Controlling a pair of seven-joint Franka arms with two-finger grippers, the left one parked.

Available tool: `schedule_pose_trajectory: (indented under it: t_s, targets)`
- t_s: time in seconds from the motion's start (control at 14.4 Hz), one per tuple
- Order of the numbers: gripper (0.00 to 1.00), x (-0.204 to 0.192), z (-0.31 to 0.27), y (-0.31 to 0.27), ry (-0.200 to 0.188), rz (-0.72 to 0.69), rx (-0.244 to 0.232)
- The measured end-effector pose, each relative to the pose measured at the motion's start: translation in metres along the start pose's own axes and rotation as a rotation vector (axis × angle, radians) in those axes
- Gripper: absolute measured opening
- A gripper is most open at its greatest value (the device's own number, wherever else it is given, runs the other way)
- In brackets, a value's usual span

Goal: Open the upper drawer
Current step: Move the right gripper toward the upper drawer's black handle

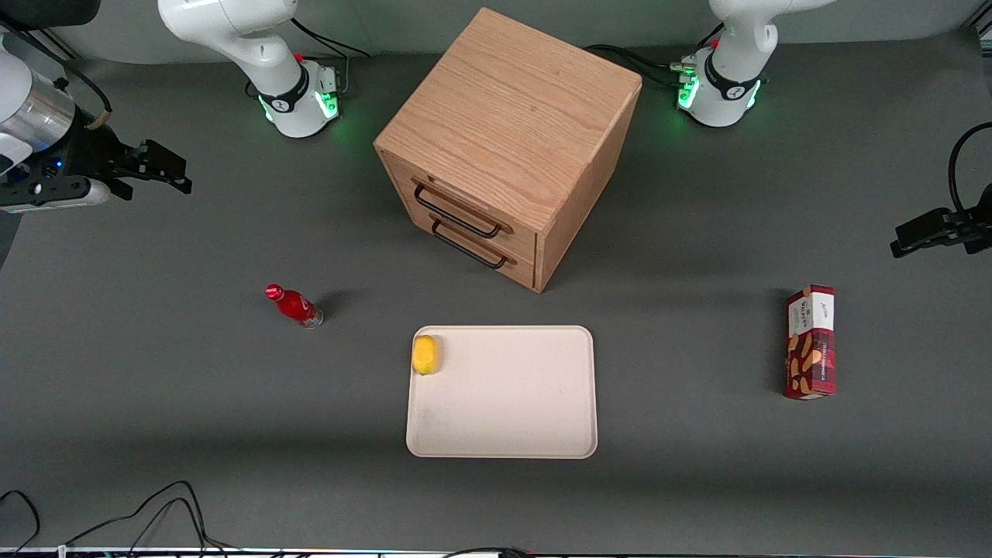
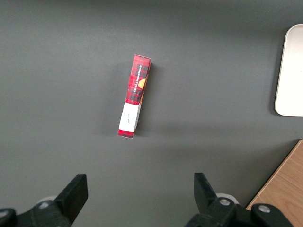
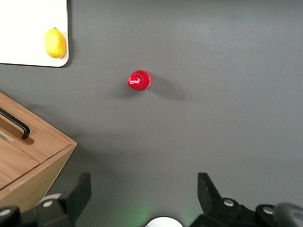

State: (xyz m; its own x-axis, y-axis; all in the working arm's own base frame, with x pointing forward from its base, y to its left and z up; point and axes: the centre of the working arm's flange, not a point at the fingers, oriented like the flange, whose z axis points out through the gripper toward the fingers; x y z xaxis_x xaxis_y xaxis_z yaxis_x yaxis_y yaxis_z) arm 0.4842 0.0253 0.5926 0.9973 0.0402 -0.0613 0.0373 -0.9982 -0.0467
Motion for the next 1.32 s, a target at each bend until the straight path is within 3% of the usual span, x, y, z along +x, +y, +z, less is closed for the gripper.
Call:
schedule_pose_trajectory:
  t_s: [0.55, 0.9, 1.18, 1.32]
  targets:
    - [1.00, 0.002, 0.000, -0.007, 0.002, -0.010, 0.015]
    - [1.00, 0.012, 0.005, -0.055, -0.005, -0.093, 0.013]
    - [1.00, 0.059, 0.024, -0.100, -0.020, -0.149, 0.004]
    - [1.00, 0.081, 0.038, -0.117, -0.041, -0.160, 0.031]
